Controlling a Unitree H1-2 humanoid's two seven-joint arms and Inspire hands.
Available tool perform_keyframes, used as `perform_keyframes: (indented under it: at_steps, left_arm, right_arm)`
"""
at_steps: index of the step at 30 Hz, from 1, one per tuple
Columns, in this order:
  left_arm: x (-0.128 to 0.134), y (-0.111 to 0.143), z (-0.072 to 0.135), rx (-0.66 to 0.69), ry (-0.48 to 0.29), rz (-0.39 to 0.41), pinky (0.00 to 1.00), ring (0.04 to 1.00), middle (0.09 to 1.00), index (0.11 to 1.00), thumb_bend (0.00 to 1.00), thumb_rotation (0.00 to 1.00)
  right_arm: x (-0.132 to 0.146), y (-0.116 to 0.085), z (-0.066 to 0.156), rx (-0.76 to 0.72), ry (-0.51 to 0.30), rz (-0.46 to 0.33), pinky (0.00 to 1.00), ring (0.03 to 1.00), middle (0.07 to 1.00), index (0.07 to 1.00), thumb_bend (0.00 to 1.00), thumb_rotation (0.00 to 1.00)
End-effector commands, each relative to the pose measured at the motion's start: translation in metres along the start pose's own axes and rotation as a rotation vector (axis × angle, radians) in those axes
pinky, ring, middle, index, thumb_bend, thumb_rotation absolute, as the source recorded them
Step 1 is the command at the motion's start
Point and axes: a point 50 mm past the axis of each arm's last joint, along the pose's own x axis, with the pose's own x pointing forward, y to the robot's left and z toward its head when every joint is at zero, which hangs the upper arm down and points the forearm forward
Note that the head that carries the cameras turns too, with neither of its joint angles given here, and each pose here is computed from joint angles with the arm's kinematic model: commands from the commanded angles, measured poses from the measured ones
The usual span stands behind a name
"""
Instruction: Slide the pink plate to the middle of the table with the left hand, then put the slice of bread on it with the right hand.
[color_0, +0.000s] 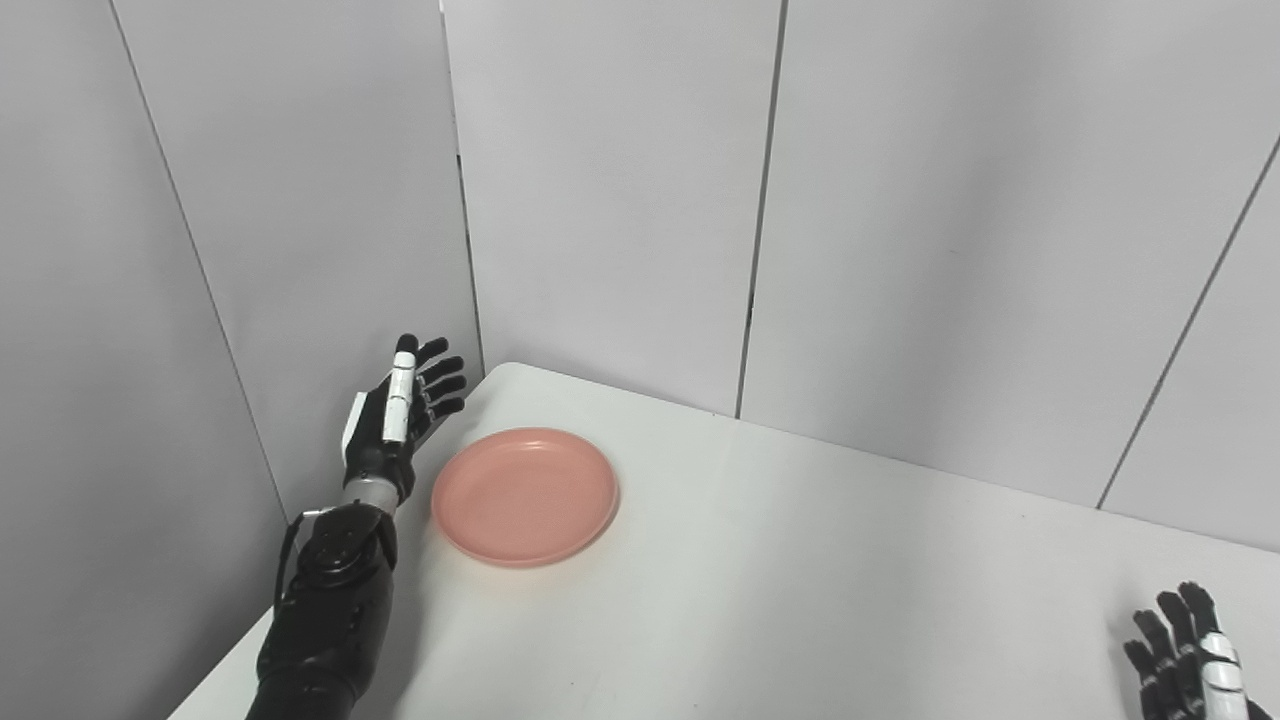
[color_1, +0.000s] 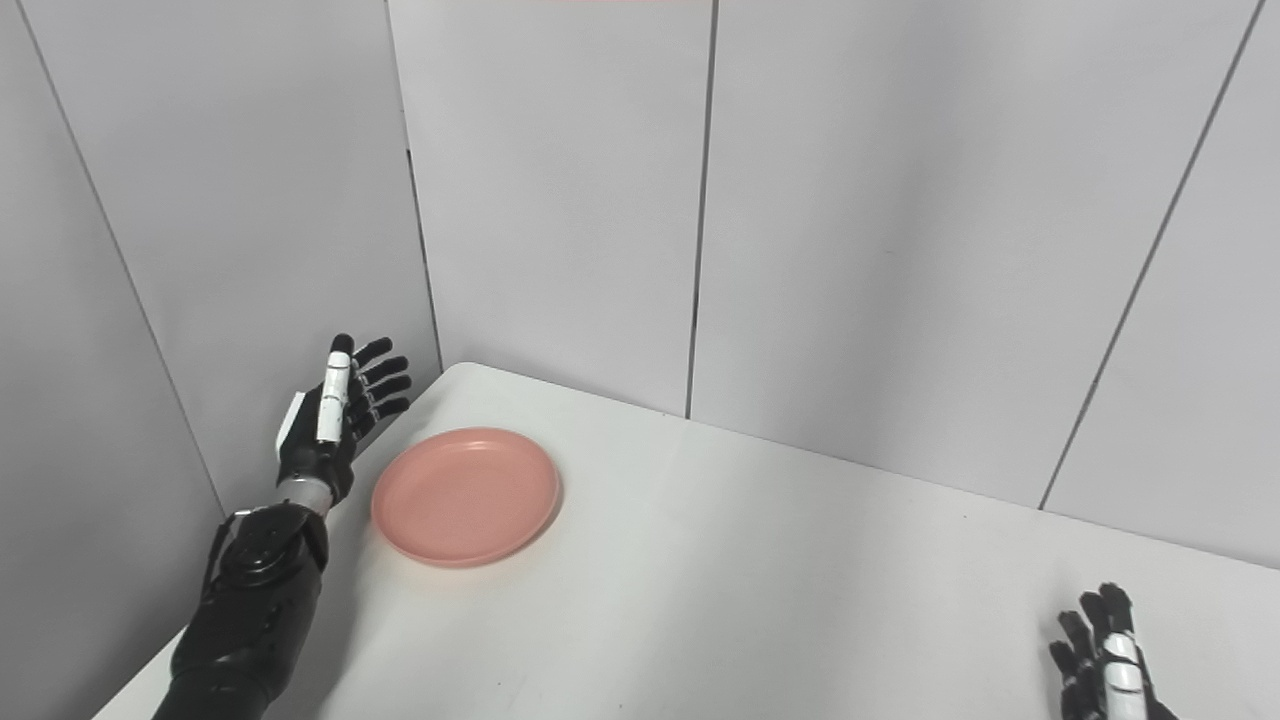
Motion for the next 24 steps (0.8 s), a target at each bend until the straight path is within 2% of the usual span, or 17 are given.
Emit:
perform_keyframes:
  at_steps: [1,8,16,24]
  left_arm:
    - [0.02,0.002,0.036,0.002,-0.116,-0.006,0.75,0.774,0.761,0.766,0.78,1.0]
    - [0.021,0.004,0.025,0.027,-0.095,-0.02,0.78,0.788,0.773,0.762,0.8,1.0]
    - [0.018,-0.002,0.011,0.014,-0.072,-0.076,0.84,0.833,0.8,0.784,0.8,1.0]
    - [0.015,-0.011,0.003,-0.007,-0.06,-0.106,0.83,0.831,0.799,0.781,0.77,1.0]
  right_arm:
    - [0.01,0.006,0.02,-0.002,-0.1,0.032,1.0,0.986,0.993,0.992,0.6,0.88]
    - [0.01,0.006,0.02,0.002,-0.098,0.03,1.0,0.985,0.992,0.989,0.61,0.87]
    - [0.008,0.006,0.022,-0.002,-0.096,0.029,1.0,0.985,0.99,0.987,0.62,0.87]
    - [0.009,0.005,0.021,-0.004,-0.094,0.025,1.0,0.975,0.984,0.98,0.63,0.86]
